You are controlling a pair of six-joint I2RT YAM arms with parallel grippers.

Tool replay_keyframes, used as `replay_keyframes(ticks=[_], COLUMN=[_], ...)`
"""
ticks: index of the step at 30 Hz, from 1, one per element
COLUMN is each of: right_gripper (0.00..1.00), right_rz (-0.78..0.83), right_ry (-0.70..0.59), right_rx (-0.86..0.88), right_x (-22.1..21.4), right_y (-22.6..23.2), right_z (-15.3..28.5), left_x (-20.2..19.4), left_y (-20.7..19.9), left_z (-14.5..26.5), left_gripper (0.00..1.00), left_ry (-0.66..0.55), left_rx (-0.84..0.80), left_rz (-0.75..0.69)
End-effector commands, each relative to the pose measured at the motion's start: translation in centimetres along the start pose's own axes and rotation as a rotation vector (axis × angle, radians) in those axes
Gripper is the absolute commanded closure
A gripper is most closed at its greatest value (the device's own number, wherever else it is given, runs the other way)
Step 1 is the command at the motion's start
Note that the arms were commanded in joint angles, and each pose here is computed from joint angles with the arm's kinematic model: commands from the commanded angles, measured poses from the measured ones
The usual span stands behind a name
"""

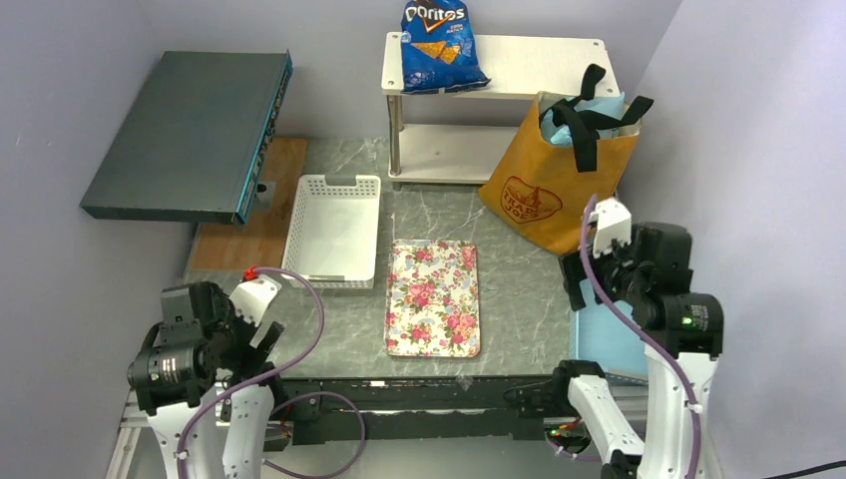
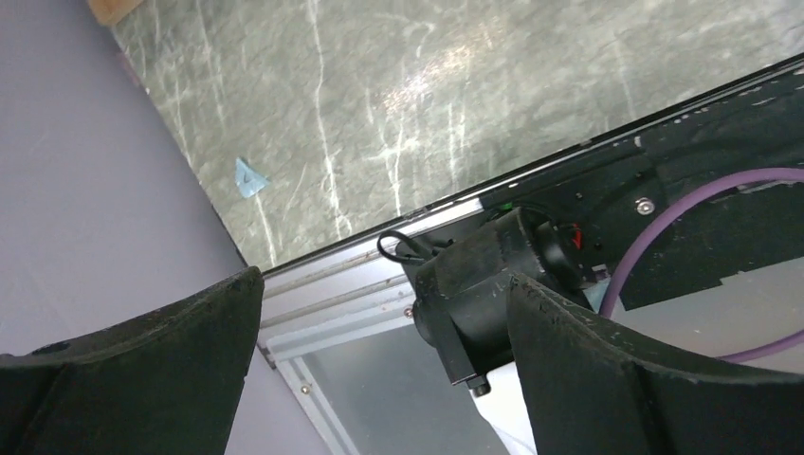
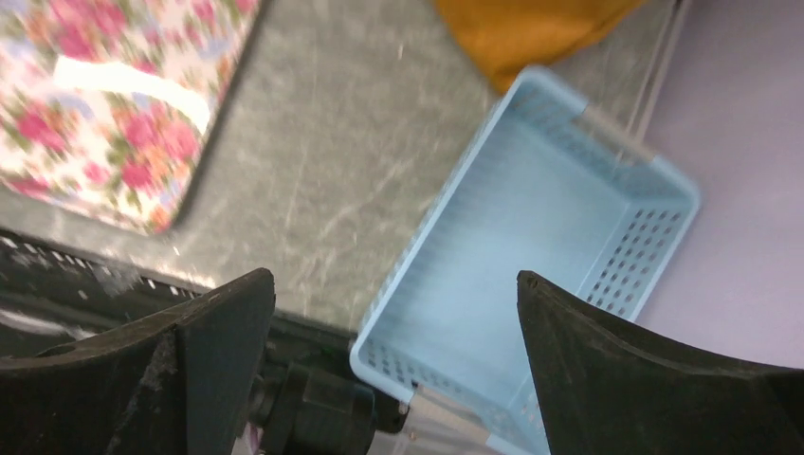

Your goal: Untie the knot of the grocery bags and take out the mixed food

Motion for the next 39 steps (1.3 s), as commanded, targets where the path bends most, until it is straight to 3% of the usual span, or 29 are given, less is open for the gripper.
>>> replay_keyframes(ticks=[1,7,13,22,24,27,30,39], right_gripper=[0.0,0.0,0.0,0.07,0.17,0.55,1.0,1.0], right_rz=[-0.045,-0.087,-0.084,-0.05,-0.034,0.013,0.064,0.217], right_ry=[-0.225,-0.374,-0.451,-0.451,-0.426,-0.387,-0.38,-0.369], right_rx=[-0.051,-0.193,-0.252,-0.054,0.002,0.053,0.139,0.334], right_x=[6.0,13.7,18.4,19.9,19.3,18.0,16.9,11.8], right_y=[-2.3,-8.0,-12.1,-12.5,-12.1,-11.3,-9.8,-4.1], right_z=[3.8,5.7,3.6,-2.5,-4.1,-5.3,-5.1,-3.3], left_x=[1.6,5.2,9.5,13.2,14.5,17.3,20.7,32.1], left_y=[-0.6,-1.6,-2.2,-4.2,-5.1,-6.0,-6.7,-12.4], left_z=[0.4,0.4,1.2,-0.4,-0.4,0.5,1.6,5.6], left_gripper=[0.01,0.01,0.01,0.01,0.01,0.01,0.01,0.01], left_ry=[-0.048,-0.134,-0.246,-0.197,-0.205,-0.292,-0.411,-0.735], left_rx=[-0.121,-0.376,-0.571,-0.617,-0.641,-0.689,-0.738,-0.873], left_rz=[-0.052,-0.099,-0.105,-0.259,-0.296,-0.335,-0.358,-0.443])
Point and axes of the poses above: each gripper's point midway between its finger pads, its own z axis back along the fingers, its own y axis along the line the jaws close on, x = y × z, the point moved 8 cm from there along z, back along the fingers, and after that the axes turned 15 degrees about z, right-handed, at the moved point
